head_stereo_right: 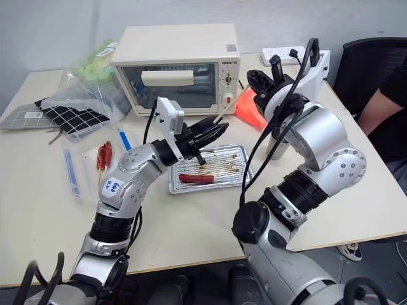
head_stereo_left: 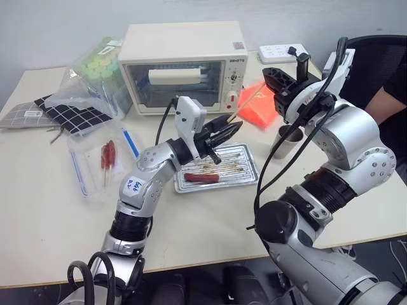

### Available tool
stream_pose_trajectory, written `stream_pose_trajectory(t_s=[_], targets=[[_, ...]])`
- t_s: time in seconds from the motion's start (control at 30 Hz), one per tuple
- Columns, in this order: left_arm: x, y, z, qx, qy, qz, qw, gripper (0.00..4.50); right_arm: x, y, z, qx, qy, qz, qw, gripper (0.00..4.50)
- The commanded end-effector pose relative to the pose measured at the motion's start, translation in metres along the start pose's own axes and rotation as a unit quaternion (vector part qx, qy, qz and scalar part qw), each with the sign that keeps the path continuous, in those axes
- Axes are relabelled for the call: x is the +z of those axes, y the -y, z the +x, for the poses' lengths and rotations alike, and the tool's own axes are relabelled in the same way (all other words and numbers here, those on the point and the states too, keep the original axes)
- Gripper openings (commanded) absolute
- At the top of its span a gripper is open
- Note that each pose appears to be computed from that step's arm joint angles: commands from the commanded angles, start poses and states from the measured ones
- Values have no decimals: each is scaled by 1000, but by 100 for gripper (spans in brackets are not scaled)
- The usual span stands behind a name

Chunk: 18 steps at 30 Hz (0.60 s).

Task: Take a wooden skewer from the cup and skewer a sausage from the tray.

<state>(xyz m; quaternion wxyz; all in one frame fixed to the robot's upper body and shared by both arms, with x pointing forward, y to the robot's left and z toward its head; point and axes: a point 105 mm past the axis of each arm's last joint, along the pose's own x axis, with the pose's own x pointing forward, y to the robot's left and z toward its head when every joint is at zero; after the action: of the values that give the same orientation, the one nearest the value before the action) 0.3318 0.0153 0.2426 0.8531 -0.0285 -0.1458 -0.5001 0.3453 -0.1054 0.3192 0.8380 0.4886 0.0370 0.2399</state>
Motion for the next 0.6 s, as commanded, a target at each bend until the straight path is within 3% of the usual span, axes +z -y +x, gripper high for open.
stream_pose_trajectory(t_s=[0.03, 0.2, 0.6], targets=[[17, 1, 9, 0, 32, 22, 999, 126, -15, -12, 0, 26, -22, 31, 999, 0], [25, -3, 10, 10, 48, 24, 999, 126, -17, -13, -3, 22, -30, 37, 999, 0], [23, -2, -23, 34, 31, 28, 999, 126, -9, -2, -8, 5, -19, 46, 999, 0]])
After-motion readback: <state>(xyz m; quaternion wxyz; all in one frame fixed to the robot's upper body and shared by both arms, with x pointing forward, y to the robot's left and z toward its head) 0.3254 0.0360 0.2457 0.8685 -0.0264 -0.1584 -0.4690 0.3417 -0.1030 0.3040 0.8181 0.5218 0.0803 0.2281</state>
